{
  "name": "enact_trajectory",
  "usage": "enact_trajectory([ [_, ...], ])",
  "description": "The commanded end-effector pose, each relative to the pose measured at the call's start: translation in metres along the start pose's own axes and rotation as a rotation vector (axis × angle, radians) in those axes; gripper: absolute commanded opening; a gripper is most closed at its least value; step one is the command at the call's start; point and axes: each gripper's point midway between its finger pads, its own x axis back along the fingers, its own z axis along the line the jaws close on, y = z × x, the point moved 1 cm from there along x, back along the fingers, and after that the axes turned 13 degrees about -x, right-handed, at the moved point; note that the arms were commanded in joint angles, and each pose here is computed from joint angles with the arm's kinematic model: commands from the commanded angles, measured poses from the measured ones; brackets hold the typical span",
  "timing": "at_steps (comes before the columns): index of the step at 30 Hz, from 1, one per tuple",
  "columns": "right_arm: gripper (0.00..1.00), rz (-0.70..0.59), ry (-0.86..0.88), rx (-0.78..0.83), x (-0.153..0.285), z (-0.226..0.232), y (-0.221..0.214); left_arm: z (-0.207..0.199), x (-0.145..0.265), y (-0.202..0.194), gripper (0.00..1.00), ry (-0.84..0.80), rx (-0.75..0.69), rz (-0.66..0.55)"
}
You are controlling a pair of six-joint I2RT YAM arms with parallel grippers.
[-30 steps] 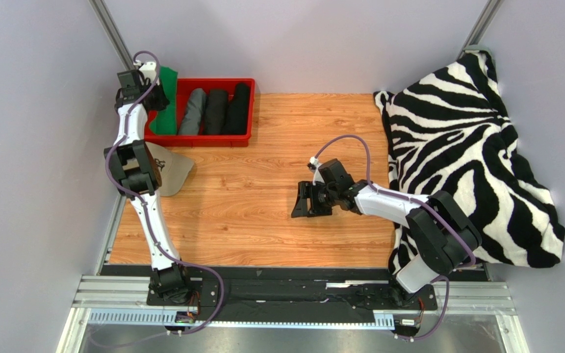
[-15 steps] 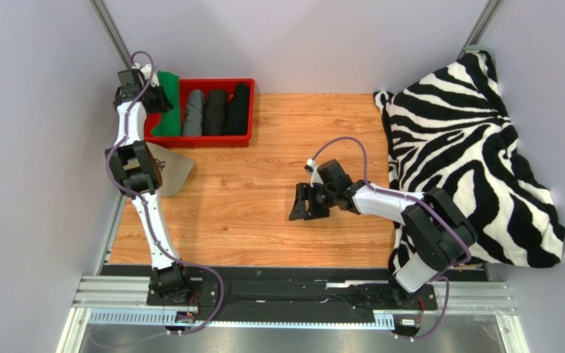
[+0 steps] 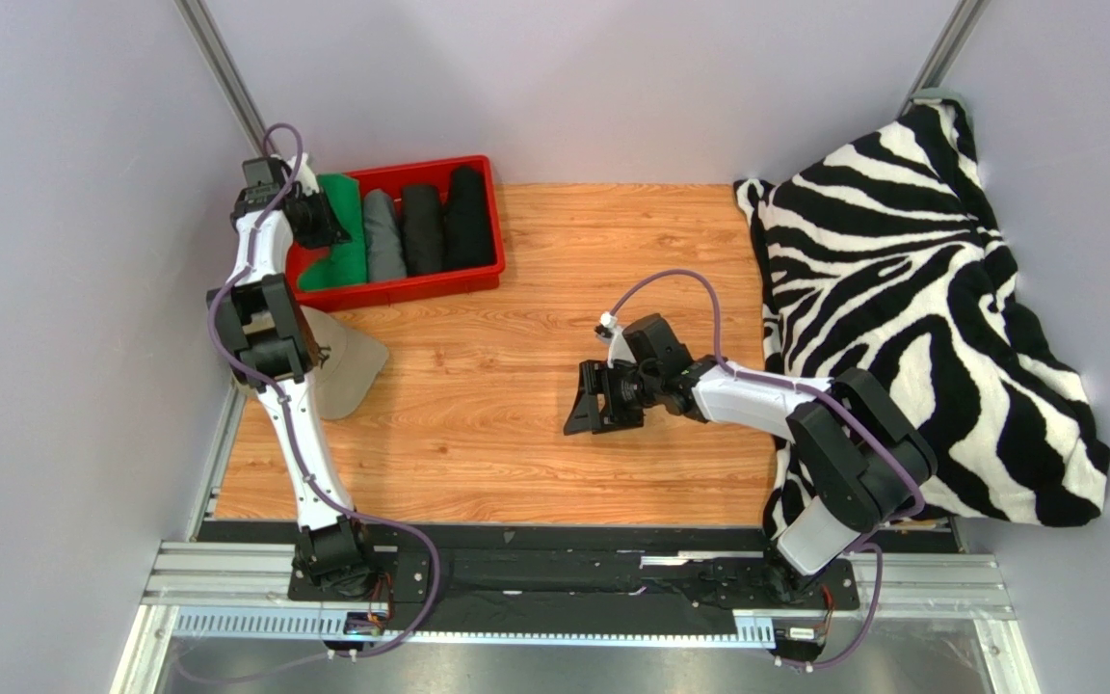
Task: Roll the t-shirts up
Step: Place the T-shirt in the bin.
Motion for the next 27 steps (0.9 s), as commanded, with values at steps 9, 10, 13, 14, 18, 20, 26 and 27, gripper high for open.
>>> enact_trajectory([
  [9,0.65,0.01,0.038,0.018,-0.001,0.002,-0.005,-0.023,0.03,-0.02,0.0,-0.021,0.079,0.09],
  [10,0.65,0.01,0.036,0.024,-0.001,0.002,-0.004,-0.022,0.03,-0.018,0.0,-0.026,0.085,0.086],
  [13,0.65,0.014,0.029,0.031,-0.001,0.002,-0.003,-0.019,0.03,-0.014,0.02,-0.075,0.137,0.075],
  [14,0.65,0.014,0.029,0.033,-0.001,0.003,-0.002,-0.018,0.029,-0.013,0.02,-0.102,0.163,0.073],
  [18,0.65,0.018,0.025,0.028,-0.003,0.001,-0.002,-0.014,0.024,-0.014,0.04,-0.147,0.222,0.066],
  [20,0.65,0.019,0.024,0.029,-0.004,0.0,-0.002,-0.01,0.021,-0.013,0.05,-0.149,0.234,0.065],
  [26,0.65,0.02,0.023,0.027,-0.005,0.0,-0.002,-0.02,0.031,0.005,0.05,-0.216,0.232,-0.004],
  [27,0.65,0.022,0.023,0.028,-0.005,-0.001,-0.002,-0.021,0.034,0.009,0.05,-0.214,0.227,-0.021],
])
